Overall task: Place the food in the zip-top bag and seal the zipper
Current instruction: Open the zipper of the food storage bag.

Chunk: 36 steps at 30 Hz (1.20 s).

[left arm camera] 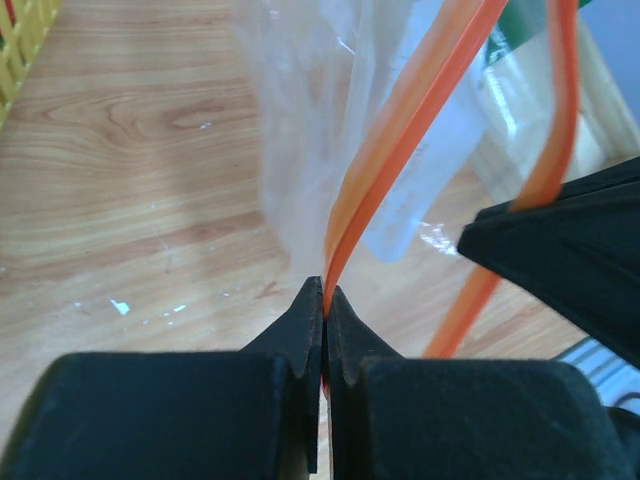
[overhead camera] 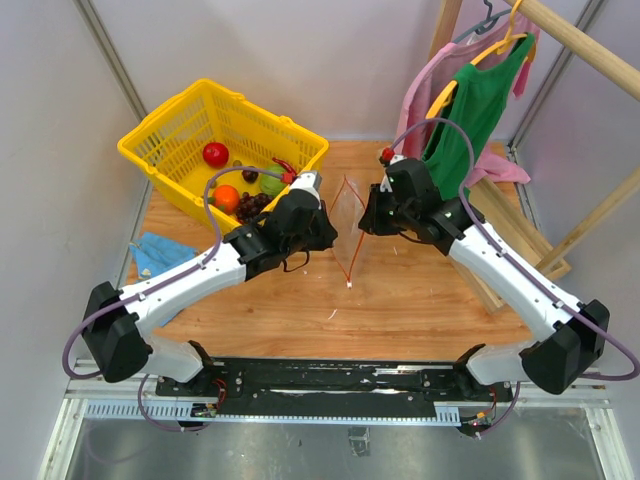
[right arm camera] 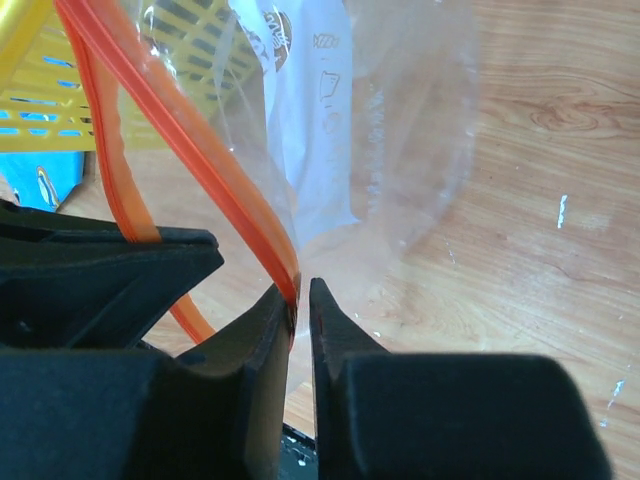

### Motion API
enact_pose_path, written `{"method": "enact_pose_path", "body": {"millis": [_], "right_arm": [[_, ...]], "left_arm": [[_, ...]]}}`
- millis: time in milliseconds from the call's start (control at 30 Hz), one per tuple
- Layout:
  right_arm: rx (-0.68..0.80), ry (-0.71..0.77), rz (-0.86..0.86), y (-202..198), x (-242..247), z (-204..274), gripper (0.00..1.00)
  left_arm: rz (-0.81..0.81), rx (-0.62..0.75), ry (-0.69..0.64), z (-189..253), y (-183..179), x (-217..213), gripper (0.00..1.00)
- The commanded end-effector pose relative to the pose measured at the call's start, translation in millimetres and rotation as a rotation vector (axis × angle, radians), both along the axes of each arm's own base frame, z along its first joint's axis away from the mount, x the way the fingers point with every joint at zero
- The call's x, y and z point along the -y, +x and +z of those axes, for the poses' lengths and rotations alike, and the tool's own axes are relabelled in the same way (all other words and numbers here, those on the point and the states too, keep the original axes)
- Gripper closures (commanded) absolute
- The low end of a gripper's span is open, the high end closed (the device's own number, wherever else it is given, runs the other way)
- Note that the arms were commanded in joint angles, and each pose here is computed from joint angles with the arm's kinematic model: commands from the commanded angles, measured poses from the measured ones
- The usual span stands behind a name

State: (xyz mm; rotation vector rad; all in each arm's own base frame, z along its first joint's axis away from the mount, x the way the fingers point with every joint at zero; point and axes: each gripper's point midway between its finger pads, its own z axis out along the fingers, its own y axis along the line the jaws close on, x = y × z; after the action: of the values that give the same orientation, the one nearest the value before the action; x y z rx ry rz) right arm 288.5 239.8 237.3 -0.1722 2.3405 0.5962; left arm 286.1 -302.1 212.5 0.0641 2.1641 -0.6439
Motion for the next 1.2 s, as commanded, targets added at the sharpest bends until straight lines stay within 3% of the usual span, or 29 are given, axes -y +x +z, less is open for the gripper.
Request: {"method": "enact_pose_path", "body": {"millis": [0, 133, 233, 600, 933, 1033, 1167], "right_arm": [[0.047, 0.014, -0.031, 8, 7, 2, 0.84], [0.059, 0.017, 0.001, 4, -2, 0, 0.66], [0.066, 0.006, 0.023, 1, -7, -2, 0.6], [0.104, -0.022, 0.04, -18, -13, -19, 0.62], [0.109, -0.007, 0.082, -34, -23, -31, 0.63], [0.129, -0.034, 0.049, -28, -16, -31, 0.72], [0.174, -0.131, -0.022, -19, 8, -22, 0.97]], "left_arm": [[-0.002, -0.048, -0.099, 20, -7, 15, 1.0], [0.021, -0.088, -0.154, 26, -8, 20, 1.0], [0.03, -0.127, -0.182, 26, -9, 25, 1.0], [0.176, -0.229, -0.226, 25, -6, 20, 1.0], [0.199, -0.237, -0.311, 35, -7, 21, 1.0], [0.199, -0.233, -0.31, 36, -9, 19, 1.0], [0.208, -0.209, -0.259, 33, -10, 8, 1.0]]}}
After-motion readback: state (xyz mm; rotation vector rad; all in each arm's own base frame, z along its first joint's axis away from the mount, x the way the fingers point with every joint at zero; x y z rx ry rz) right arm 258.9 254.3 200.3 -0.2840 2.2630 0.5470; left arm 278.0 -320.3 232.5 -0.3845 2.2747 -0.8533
